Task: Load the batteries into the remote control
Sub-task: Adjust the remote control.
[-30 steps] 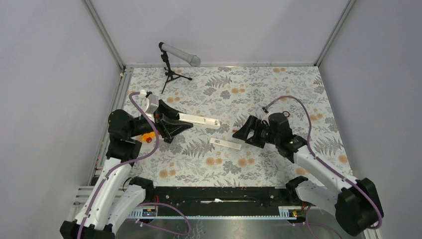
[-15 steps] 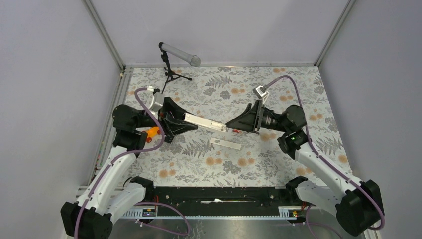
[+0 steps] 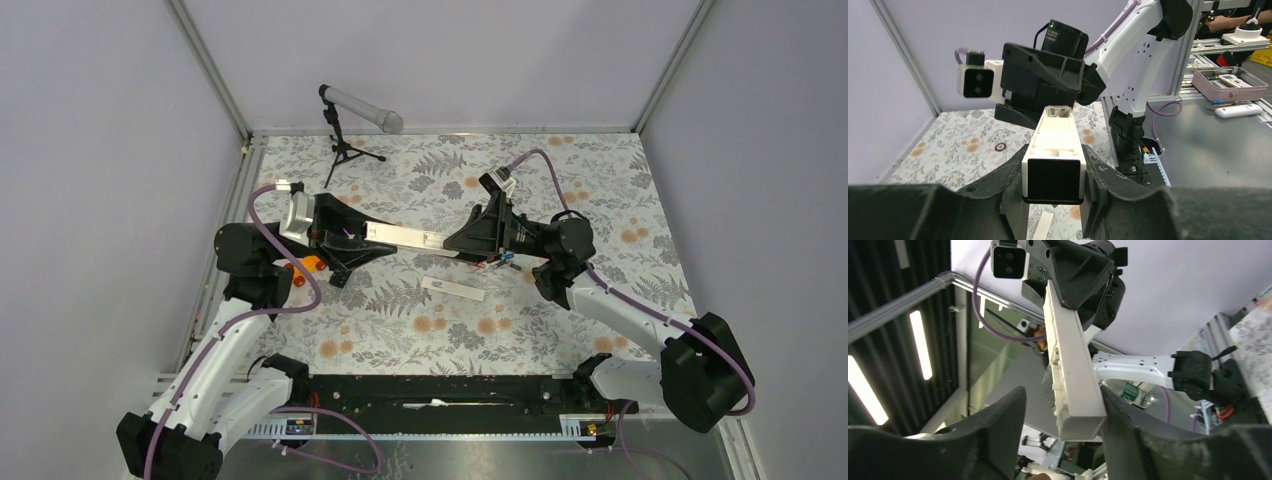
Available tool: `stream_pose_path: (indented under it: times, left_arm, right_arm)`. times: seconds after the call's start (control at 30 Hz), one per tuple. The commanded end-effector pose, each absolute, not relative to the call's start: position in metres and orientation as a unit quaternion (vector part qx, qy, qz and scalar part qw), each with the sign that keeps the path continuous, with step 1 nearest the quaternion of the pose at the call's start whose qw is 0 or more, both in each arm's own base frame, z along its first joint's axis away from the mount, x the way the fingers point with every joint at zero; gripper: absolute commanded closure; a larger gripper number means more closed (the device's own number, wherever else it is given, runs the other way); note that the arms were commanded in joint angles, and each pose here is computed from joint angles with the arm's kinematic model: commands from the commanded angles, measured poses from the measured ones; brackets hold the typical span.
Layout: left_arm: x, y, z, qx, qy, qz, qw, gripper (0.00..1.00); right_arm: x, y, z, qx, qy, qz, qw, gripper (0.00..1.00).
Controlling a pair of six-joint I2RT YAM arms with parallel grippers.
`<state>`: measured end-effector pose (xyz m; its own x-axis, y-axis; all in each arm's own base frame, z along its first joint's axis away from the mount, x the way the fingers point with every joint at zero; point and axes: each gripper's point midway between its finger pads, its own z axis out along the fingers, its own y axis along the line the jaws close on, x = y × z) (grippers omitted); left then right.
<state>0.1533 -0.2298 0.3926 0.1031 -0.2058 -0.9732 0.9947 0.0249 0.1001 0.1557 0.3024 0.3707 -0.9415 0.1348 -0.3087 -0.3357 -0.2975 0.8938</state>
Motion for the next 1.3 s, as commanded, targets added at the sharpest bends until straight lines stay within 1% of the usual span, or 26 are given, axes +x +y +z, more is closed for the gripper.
stream_pose_path:
  times: [0.0,0.1,0.17,0.23,0.27,0.3,0.33,0.37,0.4,0.43,0.47,0.53,0.63,0.67,0.7,0.73,0.8,0.9,0.97,1.03,1.2,1.27]
  left_arm:
    - [0.144,-0.228,0.414,0.476,0.38,-0.51,0.607,1.0]
    - [0.139,-0.227,0.415,0.481,0.368,-0.511,0.61,1.0]
    - [0.138,-0.226,0.415,0.479,0.367,-0.511,0.612,1.0]
    - [0.137,-0.226,0.416,0.476,0.368,-0.513,0.612,1.0]
    - [0.137,-0.226,0.417,0.473,0.368,-0.514,0.613,0.98]
    - [0.137,-0.226,0.419,0.467,0.37,-0.516,0.615,0.89]
    - [0.138,-0.225,0.42,0.458,0.375,-0.52,0.616,0.66]
    - [0.141,-0.225,0.422,0.443,0.384,-0.524,0.618,0.35]
    - [0.144,-0.224,0.423,0.428,0.395,-0.527,0.619,0.16]
    - [0.148,-0.223,0.425,0.411,0.406,-0.529,0.622,0.04]
    - [0.152,-0.222,0.425,0.392,0.421,-0.53,0.623,0.01]
    - [0.168,-0.217,0.421,0.338,0.466,-0.522,0.629,0.01]
    - [0.197,-0.202,0.409,0.213,0.543,-0.51,0.633,0.01]
    - [0.207,-0.195,0.402,0.153,0.576,-0.509,0.621,0.01]
    - [0.216,-0.187,0.399,0.093,0.592,-0.513,0.614,0.01]
    - [0.216,-0.186,0.398,0.066,0.598,-0.528,0.6,0.01]
    - [0.206,-0.194,0.406,0.05,0.582,-0.585,0.562,0.01]
    - [0.188,-0.196,0.428,0.013,0.498,-0.694,0.519,0.03]
    - [0.186,-0.19,0.43,-0.021,0.456,-0.734,0.504,0.06]
    - [0.187,-0.186,0.431,-0.044,0.441,-0.741,0.504,0.09]
    - [0.195,-0.186,0.429,-0.091,0.451,-0.713,0.529,0.1]
    - [0.193,-0.185,0.431,-0.093,0.447,-0.703,0.545,0.1]
  right_arm:
    - [0.137,0.294,0.413,-0.115,0.505,0.842,0.15,0.45]
    - [0.141,0.296,0.408,-0.107,0.513,0.839,0.148,0.53]
    - [0.144,0.299,0.405,-0.101,0.521,0.835,0.145,0.65]
    - [0.144,0.3,0.403,-0.1,0.524,0.834,0.141,0.8]
    - [0.144,0.3,0.403,-0.1,0.524,0.834,0.141,0.86]
    - [0.144,0.3,0.402,-0.099,0.524,0.834,0.143,0.91]
    - [0.145,0.3,0.402,-0.096,0.525,0.833,0.147,0.95]
    - [0.146,0.3,0.402,-0.095,0.527,0.83,0.154,0.97]
    - [0.149,0.302,0.401,-0.091,0.534,0.825,0.162,0.99]
    - [0.154,0.303,0.4,-0.083,0.542,0.818,0.174,1.0]
    - [0.161,0.305,0.402,-0.068,0.551,0.81,0.187,1.0]
    - [0.169,0.304,0.41,-0.059,0.552,0.801,0.226,1.0]
    - [0.175,0.299,0.428,-0.059,0.534,0.795,0.284,1.0]
    - [0.177,0.298,0.431,-0.062,0.533,0.788,0.301,1.0]
    - [0.179,0.298,0.432,-0.063,0.538,0.779,0.315,1.0]
    - [0.181,0.298,0.433,-0.067,0.538,0.773,0.329,1.0]
    - [0.186,0.301,0.431,-0.064,0.541,0.763,0.349,1.0]
    - [0.192,0.31,0.421,-0.057,0.547,0.751,0.367,1.0]
    - [0.194,0.318,0.412,-0.052,0.554,0.742,0.373,1.0]
    - [0.196,0.322,0.406,-0.044,0.558,0.736,0.38,1.0]
    - [0.199,0.334,0.4,-0.031,0.572,0.706,0.417,1.0]
    - [0.201,0.341,0.394,-0.027,0.59,0.686,0.426,1.0]
